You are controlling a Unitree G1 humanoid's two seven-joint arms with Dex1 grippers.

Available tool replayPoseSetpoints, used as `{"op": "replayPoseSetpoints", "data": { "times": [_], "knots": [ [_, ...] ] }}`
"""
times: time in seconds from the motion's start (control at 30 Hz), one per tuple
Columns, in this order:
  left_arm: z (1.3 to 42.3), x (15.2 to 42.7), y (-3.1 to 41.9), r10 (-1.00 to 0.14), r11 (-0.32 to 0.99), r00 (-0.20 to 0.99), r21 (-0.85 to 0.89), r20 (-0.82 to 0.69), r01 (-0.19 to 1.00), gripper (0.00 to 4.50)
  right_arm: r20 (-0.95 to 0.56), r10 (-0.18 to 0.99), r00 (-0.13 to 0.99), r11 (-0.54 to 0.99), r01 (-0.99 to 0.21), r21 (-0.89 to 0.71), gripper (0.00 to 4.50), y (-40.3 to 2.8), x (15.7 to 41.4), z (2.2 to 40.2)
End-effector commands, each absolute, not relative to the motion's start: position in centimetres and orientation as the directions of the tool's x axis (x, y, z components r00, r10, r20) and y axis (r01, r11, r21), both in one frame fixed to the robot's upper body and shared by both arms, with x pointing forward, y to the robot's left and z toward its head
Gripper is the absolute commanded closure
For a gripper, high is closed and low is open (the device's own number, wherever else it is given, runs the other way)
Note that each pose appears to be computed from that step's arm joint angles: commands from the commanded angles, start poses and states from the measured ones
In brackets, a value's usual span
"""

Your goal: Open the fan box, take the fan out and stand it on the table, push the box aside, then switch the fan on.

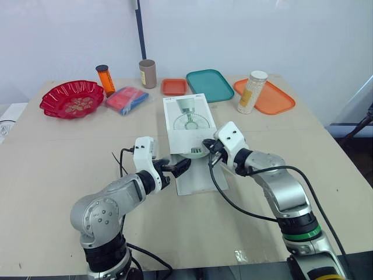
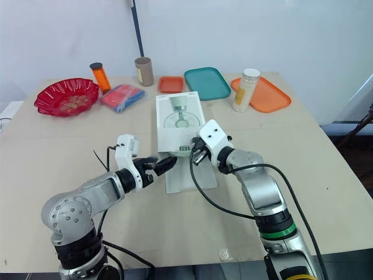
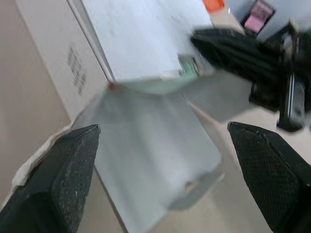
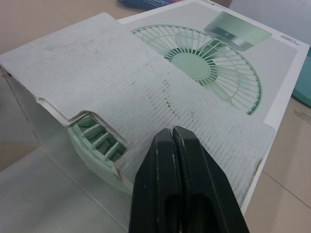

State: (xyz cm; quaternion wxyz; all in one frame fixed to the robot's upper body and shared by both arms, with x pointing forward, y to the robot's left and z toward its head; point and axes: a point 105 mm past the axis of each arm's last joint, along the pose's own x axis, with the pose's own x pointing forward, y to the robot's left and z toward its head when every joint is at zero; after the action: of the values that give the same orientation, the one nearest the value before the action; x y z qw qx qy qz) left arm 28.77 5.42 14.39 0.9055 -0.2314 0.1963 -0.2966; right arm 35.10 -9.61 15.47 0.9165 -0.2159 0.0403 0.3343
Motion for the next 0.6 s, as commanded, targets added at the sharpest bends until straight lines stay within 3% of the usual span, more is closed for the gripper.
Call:
{"op": "replayPoseSetpoints", "data": {
  "times": [0.03,0.17,0.47,0.6],
  "knots": [
    [14.6,28.7,3.7,-0.656,0.617,0.744,-0.658,-0.128,0.431,0.03,-0.299,0.596,0.745,0.673,-0.667,-0.321,4.50,-9.2,34.7,13.1],
    [14.7,28.7,2.9,-0.680,0.596,0.724,-0.660,-0.113,0.457,0.03,-0.298,0.597,0.745,0.673,-0.667,-0.319,4.50,-9.0,34.6,13.2],
    [13.7,27.7,4.3,-0.682,0.685,0.694,-0.536,-0.231,0.494,0.03,-0.297,0.594,0.747,0.674,-0.664,-0.323,4.50,-9.1,34.7,13.2],
    [14.5,27.3,3.4,-0.688,0.668,0.699,-0.547,-0.196,0.505,0.03,-0.297,0.593,0.749,0.675,-0.663,-0.325,4.50,-9.1,34.8,13.2]
  ]
}}
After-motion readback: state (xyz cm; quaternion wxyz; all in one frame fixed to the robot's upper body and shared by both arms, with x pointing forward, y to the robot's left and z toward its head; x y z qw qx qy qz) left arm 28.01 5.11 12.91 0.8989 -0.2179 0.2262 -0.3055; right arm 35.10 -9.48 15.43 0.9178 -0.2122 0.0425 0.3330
